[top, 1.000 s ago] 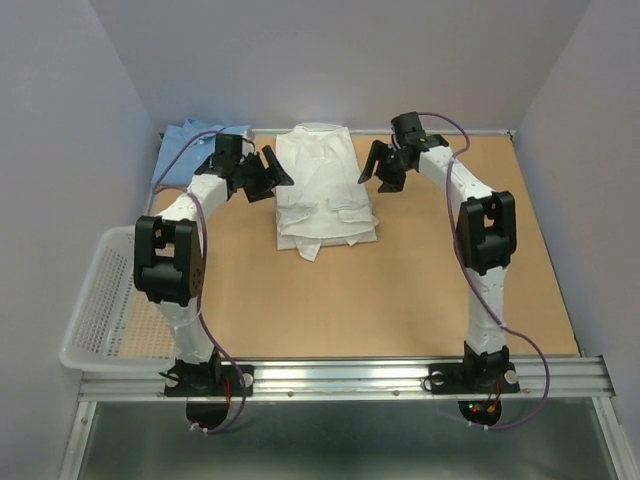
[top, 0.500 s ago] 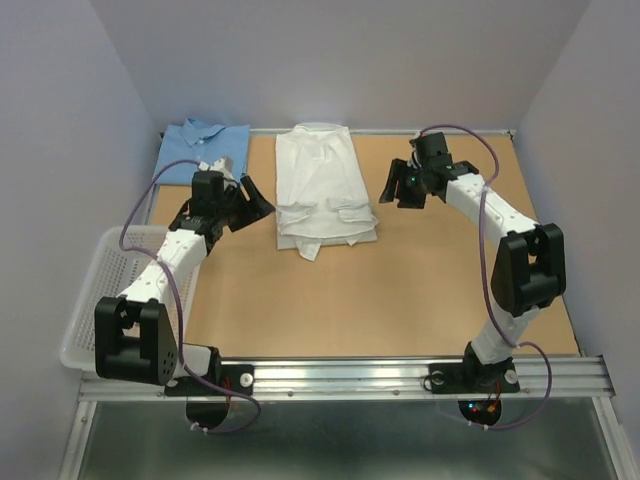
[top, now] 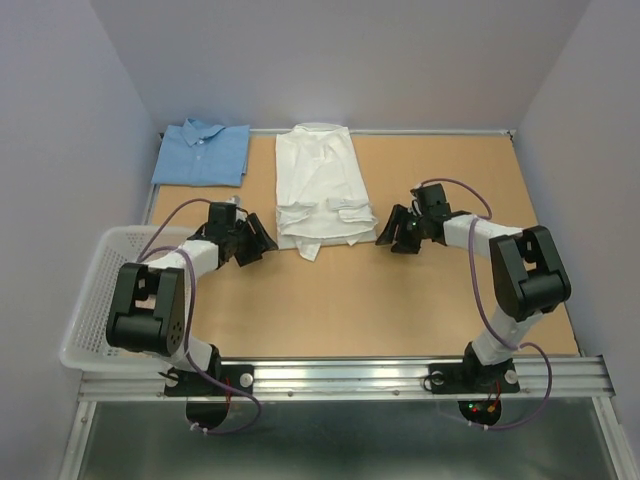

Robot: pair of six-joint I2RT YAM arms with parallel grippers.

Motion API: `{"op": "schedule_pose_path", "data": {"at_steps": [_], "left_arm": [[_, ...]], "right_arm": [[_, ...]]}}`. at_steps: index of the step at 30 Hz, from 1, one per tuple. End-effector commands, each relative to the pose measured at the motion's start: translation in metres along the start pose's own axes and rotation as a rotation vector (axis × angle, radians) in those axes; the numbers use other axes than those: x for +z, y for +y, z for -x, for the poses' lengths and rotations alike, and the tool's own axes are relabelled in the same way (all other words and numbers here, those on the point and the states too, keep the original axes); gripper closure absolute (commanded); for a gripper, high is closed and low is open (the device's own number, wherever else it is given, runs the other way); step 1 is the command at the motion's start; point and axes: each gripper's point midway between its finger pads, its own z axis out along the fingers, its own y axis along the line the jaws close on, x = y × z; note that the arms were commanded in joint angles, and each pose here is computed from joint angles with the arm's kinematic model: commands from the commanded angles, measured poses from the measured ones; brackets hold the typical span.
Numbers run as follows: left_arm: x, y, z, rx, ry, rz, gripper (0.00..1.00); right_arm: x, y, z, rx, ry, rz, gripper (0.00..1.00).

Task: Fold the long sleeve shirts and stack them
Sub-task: Fold the shirt

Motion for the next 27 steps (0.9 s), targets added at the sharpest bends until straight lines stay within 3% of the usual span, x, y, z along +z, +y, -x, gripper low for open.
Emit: {"op": "schedule_pose_path", "data": {"at_steps": [1,6,17,18,21,23,26,27], "left_arm": [[0.018,-0.007,0.002,0.0,-0.002,-0.037,0.34],[0.037,-0.002,-0.003,-0.005,0.037,-0.014,0.37],[0.057,0.004,-0.016,-0.017,0.094,0.009,0.48],[0.058,0.004,-0.017,-0.014,0.098,0.009,0.53],[0.06,0.005,-0.019,-0.011,0.109,0.011,0.67],[0.06,0.005,-0.02,-0.01,0.112,0.012,0.75],[0.06,0.006,-0.021,0.002,0.12,0.016,0.99],[0.058,0.007,-0.022,0.004,0.125,0.026,1.0]], "right_arm": [[-0.002,0.028,0.024,-0.015,-0.121,0.153,0.4],[0.009,0.031,0.032,0.013,-0.154,0.186,0.4],[0.038,0.021,0.017,0.032,-0.076,0.2,0.44],[0.04,0.018,0.014,0.029,-0.067,0.198,0.45],[0.043,0.015,0.011,0.025,-0.06,0.193,0.55],[0.043,0.013,0.01,0.024,-0.058,0.19,0.67],[0.041,0.009,0.005,0.016,-0.058,0.18,0.88],[0.039,0.01,0.004,0.012,-0.061,0.181,0.93]]}}
